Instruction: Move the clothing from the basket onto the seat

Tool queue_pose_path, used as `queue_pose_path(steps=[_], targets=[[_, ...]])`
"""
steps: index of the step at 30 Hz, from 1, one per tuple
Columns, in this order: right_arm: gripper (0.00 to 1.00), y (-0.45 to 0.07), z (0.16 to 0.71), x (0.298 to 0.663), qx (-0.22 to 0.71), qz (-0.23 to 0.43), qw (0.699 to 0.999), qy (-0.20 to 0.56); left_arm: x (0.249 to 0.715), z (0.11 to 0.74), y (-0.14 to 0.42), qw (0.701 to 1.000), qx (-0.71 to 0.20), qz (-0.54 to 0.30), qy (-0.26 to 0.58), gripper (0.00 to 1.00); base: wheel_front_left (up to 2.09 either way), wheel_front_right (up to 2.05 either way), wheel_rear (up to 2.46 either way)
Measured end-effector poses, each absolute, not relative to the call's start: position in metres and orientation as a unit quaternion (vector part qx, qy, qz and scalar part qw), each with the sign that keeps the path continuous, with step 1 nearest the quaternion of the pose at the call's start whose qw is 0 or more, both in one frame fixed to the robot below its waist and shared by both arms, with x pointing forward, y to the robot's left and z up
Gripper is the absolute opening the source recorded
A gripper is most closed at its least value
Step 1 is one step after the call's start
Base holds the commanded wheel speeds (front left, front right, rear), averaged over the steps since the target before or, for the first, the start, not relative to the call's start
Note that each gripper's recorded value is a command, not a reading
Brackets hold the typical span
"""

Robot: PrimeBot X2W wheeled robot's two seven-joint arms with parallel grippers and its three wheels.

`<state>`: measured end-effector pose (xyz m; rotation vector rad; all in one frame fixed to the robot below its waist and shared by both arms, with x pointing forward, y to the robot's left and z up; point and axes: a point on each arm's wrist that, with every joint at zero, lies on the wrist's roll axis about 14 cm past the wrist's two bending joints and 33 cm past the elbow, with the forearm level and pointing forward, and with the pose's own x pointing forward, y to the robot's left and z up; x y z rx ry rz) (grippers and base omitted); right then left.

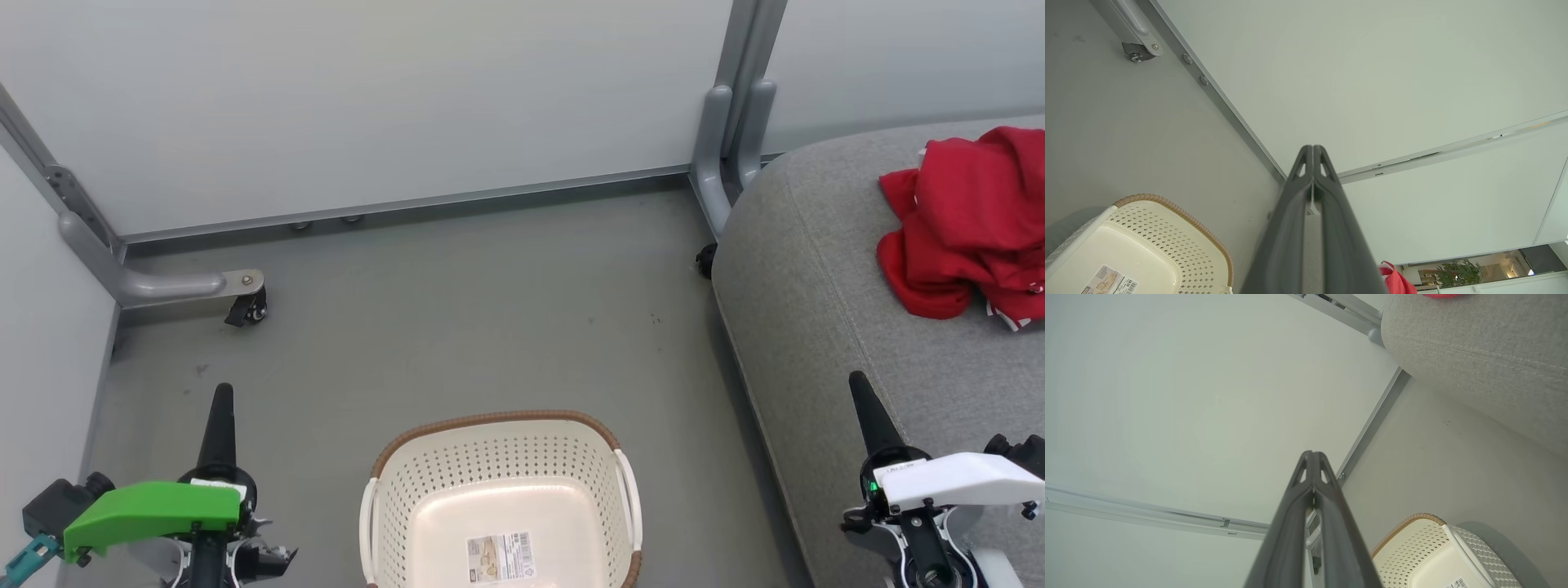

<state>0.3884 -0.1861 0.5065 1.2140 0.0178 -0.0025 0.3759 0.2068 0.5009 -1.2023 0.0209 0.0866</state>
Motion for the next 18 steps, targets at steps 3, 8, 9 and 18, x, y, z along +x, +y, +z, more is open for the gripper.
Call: queue_pose_path(steps=[3, 8, 9, 18], targets=[[0.00, -0.1873, 0.5067, 0.3883, 0.582, -0.002, 0.813, 0.008, 0.3769, 0.5024, 0.2066, 0.816, -0.577, 0.039, 0.009, 0.00, 0.00, 0.00, 0.00], [0.00, -0.1889, 0.5075, 0.3887, 0.599, -0.002, 0.801, 0.007, 0.3776, 0.5035, 0.2061, 0.803, -0.594, 0.035, 0.008, 0.00, 0.00, 0.00, 0.00], [0.00, -0.1891, 0.5083, 0.3891, 0.602, -0.001, 0.798, 0.007, 0.3778, 0.5038, 0.2060, 0.801, -0.598, 0.034, 0.008, 0.00, 0.00, 0.00, 0.00], [0.00, -0.1914, 0.5093, 0.3888, 0.631, -0.001, 0.776, 0.006, 0.3801, 0.5071, 0.2049, 0.778, -0.627, 0.027, 0.007, 0.00, 0.00, 0.00, 0.00]])
